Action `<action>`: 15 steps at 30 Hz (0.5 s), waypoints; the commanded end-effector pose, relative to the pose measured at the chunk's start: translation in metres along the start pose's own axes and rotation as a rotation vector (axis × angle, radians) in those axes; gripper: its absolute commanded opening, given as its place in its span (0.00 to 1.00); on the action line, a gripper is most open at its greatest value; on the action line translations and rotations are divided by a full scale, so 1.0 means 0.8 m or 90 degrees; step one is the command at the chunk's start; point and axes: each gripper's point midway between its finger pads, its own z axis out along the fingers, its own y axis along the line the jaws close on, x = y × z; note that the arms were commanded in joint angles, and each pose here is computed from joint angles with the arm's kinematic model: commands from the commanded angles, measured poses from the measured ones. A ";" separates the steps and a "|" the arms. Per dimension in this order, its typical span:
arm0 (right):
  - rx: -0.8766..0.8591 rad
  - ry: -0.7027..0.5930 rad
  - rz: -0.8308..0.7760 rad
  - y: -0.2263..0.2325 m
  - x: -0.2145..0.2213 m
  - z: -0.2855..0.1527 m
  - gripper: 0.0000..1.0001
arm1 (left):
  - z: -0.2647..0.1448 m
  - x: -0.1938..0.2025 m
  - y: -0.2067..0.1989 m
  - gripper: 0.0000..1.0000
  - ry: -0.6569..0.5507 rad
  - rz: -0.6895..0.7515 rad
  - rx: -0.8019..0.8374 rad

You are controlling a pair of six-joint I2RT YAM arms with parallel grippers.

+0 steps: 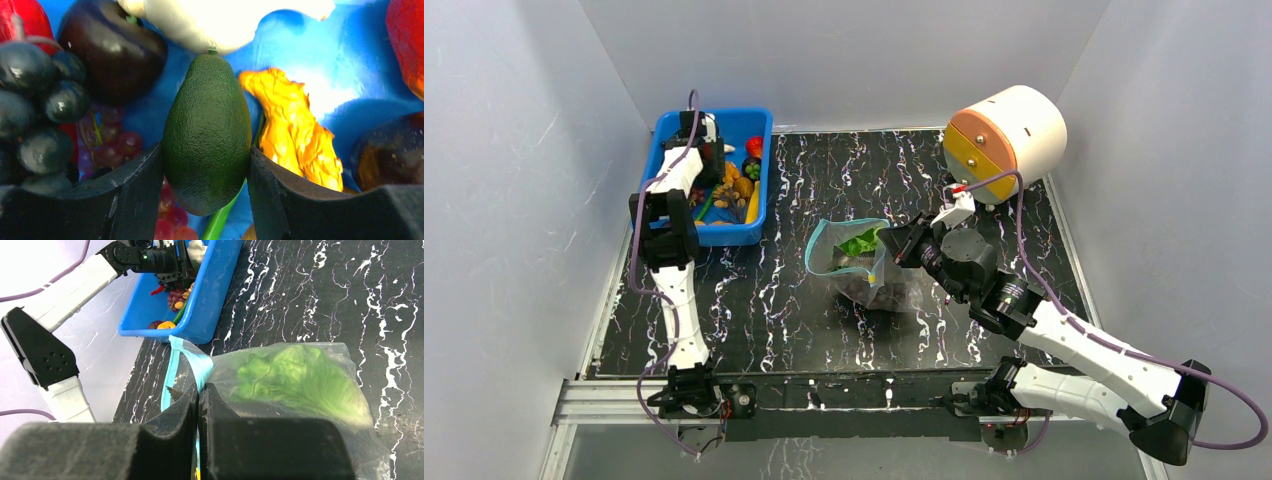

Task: Place the food in the zip-top bag and seal the zipper
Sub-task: Pick up the fake fruit from the bin.

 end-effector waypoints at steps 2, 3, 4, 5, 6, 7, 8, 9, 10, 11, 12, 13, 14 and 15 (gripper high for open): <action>-0.050 -0.062 0.058 0.034 -0.039 -0.002 0.00 | -0.076 -0.028 -0.001 0.38 -0.040 -0.069 0.027; -0.049 -0.057 0.061 0.034 -0.036 -0.001 0.00 | -0.081 -0.025 -0.001 0.38 -0.039 -0.078 0.027; -0.049 -0.053 0.063 0.034 -0.034 0.000 0.00 | -0.086 -0.020 -0.004 0.37 -0.035 -0.081 0.031; -0.051 -0.049 0.065 0.035 -0.033 0.000 0.00 | -0.093 -0.022 -0.004 0.36 -0.039 -0.086 0.035; -0.052 -0.046 0.067 0.036 -0.031 0.001 0.00 | -0.101 -0.021 -0.005 0.36 -0.039 -0.091 0.039; -0.053 -0.044 0.068 0.036 -0.031 0.001 0.00 | -0.109 -0.022 -0.007 0.34 -0.039 -0.094 0.046; -0.054 -0.043 0.070 0.037 -0.031 0.001 0.00 | -0.117 -0.023 -0.009 0.34 -0.040 -0.099 0.052; -0.054 -0.044 0.073 0.037 -0.031 0.001 0.00 | -0.127 -0.026 -0.010 0.33 -0.042 -0.105 0.057; -0.053 -0.044 0.078 0.037 -0.031 0.002 0.00 | -0.138 -0.028 -0.011 0.33 -0.045 -0.111 0.065; -0.052 -0.043 0.082 0.038 -0.031 0.002 0.00 | -0.149 -0.030 -0.013 0.33 -0.051 -0.118 0.074; -0.051 -0.042 0.087 0.037 -0.030 0.002 0.00 | -0.166 -0.036 -0.015 0.33 -0.063 -0.124 0.086; -0.051 -0.040 0.092 0.038 -0.030 0.003 0.00 | -0.178 -0.039 -0.016 0.33 -0.071 -0.132 0.095; -0.052 -0.038 0.093 0.039 -0.029 0.003 0.00 | -0.188 -0.039 -0.018 0.33 -0.075 -0.137 0.102; -0.052 -0.036 0.105 0.039 -0.028 0.003 0.00 | -0.199 -0.040 -0.019 0.33 -0.078 -0.142 0.109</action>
